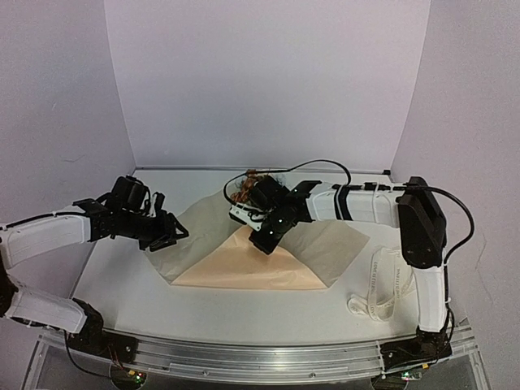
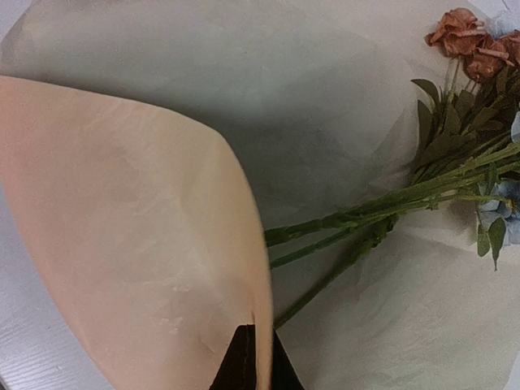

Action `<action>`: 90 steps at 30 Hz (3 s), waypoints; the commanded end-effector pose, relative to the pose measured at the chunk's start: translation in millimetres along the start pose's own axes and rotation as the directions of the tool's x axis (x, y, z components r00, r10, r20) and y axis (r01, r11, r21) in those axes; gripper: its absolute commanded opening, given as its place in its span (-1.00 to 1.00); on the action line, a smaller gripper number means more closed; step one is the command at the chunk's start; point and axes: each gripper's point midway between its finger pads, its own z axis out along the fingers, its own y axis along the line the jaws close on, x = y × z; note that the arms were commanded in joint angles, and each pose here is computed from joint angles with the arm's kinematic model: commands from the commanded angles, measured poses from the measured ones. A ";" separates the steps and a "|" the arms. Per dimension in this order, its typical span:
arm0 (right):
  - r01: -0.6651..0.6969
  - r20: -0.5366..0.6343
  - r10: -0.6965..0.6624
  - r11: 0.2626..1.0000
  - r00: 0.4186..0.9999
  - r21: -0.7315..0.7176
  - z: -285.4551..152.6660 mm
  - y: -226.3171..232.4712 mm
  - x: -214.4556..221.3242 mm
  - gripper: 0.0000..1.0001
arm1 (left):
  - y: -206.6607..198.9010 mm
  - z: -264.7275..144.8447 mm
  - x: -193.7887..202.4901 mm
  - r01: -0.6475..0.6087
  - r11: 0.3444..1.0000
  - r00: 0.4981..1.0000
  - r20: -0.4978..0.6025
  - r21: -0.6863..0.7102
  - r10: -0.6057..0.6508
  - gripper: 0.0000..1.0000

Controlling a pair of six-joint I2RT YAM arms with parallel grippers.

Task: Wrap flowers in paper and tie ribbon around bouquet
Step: Fold the bottom corner of the flattened wrapping paper at the center of the board, then press the fold line of the 1/4-folded wrapping paper.

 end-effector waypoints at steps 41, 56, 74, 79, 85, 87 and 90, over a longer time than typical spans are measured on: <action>-0.645 -0.170 0.625 0.756 0.762 -0.108 -94.8 4.8 25.7 0.03 | 16.0 128.1 59.4 -0.083 0.996 0.965 -0.254 -0.043 0.069 -0.60; -0.805 -0.284 0.783 0.590 0.554 0.058 -23.8 22.5 125.9 -0.78 | 17.8 124.9 60.9 -0.089 0.995 0.965 -0.252 -0.045 0.074 -0.60; -0.808 -0.204 0.817 0.570 0.539 0.148 -24.1 5.6 142.3 -0.80 | -3.9 114.8 52.3 -0.160 0.987 0.959 -0.232 0.027 0.162 -0.53; -0.807 -0.195 0.837 0.546 0.512 0.224 -17.5 -2.5 158.1 -0.85 | -30.9 107.5 54.7 -0.264 0.964 0.935 -0.233 0.042 0.267 -0.49; -0.821 -0.199 0.861 0.507 0.468 0.262 -11.2 -1.4 169.3 -0.89 | -41.4 104.3 73.2 -0.271 0.960 0.923 -0.264 0.064 0.278 -0.46; -0.822 -0.194 0.866 0.499 0.461 0.274 -11.3 -2.9 171.9 -0.90 | -36.2 105.0 83.4 -0.258 0.964 0.921 -0.288 0.059 0.264 -0.47; -0.824 -0.188 0.872 0.489 0.452 0.285 -11.7 -3.3 174.5 -0.90 | -23.9 105.5 95.1 -0.226 0.973 0.921 -0.315 0.045 0.228 -0.49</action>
